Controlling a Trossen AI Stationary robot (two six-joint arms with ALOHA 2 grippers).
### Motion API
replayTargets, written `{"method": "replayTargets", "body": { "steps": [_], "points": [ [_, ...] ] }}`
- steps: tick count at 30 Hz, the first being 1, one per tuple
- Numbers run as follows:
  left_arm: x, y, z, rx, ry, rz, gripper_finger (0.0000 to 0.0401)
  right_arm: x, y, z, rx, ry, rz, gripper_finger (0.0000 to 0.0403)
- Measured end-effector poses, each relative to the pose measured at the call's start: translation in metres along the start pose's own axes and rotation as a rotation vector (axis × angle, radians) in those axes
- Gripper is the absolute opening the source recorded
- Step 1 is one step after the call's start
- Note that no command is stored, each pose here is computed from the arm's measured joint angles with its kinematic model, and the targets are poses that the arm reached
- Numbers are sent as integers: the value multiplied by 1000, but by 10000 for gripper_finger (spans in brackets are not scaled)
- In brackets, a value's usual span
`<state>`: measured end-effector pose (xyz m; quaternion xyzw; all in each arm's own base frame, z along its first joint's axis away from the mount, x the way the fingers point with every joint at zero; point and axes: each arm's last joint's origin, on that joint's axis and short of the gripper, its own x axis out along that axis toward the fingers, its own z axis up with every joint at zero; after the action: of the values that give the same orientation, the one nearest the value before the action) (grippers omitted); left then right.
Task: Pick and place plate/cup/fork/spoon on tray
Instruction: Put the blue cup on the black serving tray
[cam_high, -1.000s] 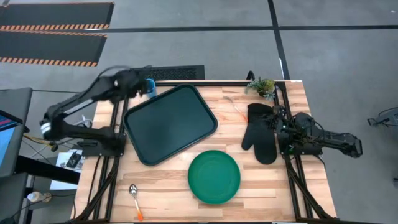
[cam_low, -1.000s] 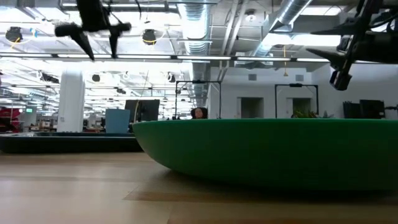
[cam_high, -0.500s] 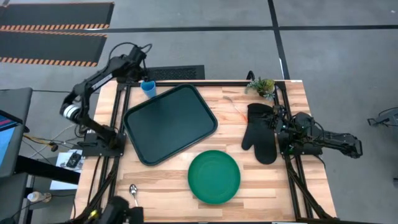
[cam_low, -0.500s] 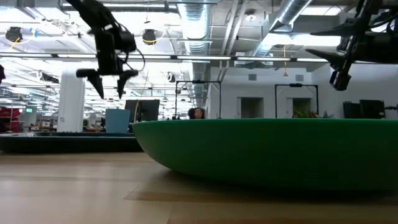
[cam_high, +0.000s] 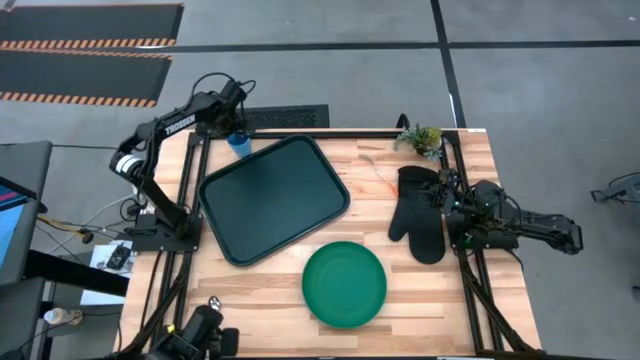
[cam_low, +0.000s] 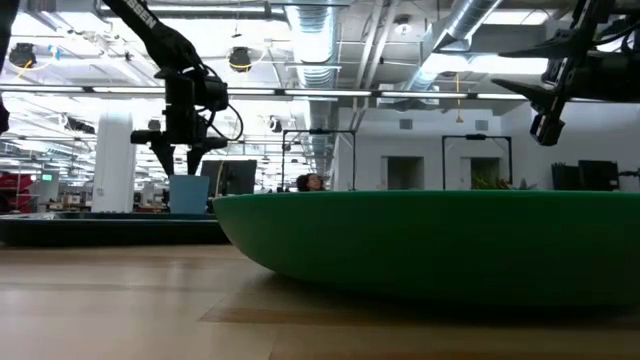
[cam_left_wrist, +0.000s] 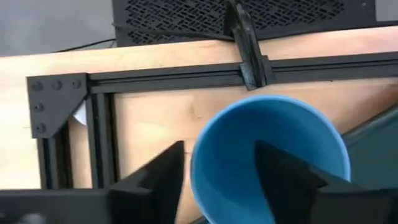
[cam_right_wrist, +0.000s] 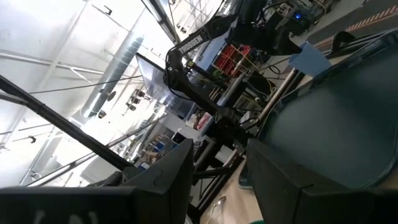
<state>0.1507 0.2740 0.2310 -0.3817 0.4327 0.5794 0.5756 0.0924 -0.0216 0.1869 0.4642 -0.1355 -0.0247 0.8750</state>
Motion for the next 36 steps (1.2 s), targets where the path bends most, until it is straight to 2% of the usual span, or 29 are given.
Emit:
{"method": "replayTargets", "body": {
  "steps": [6,8,18,27,30,36],
  "points": [
    [1,1,2,35,-41,45,39,0,-2,-1,2,11,-17,175],
    [3,1,0,49,-38,50,11,0,-2,-2,3,18,-21,175],
    [0,1,0,81,-42,40,1,0,-2,-2,4,20,-22,175],
    [-38,-5,9,89,-111,-22,0,0,-2,-2,4,19,-22,175],
    [-51,-13,11,108,-110,-85,0,0,-2,-2,4,19,-23,175],
    [-70,-44,2,135,-91,-288,0,0,-2,-2,4,19,-22,175]
  ]
}}
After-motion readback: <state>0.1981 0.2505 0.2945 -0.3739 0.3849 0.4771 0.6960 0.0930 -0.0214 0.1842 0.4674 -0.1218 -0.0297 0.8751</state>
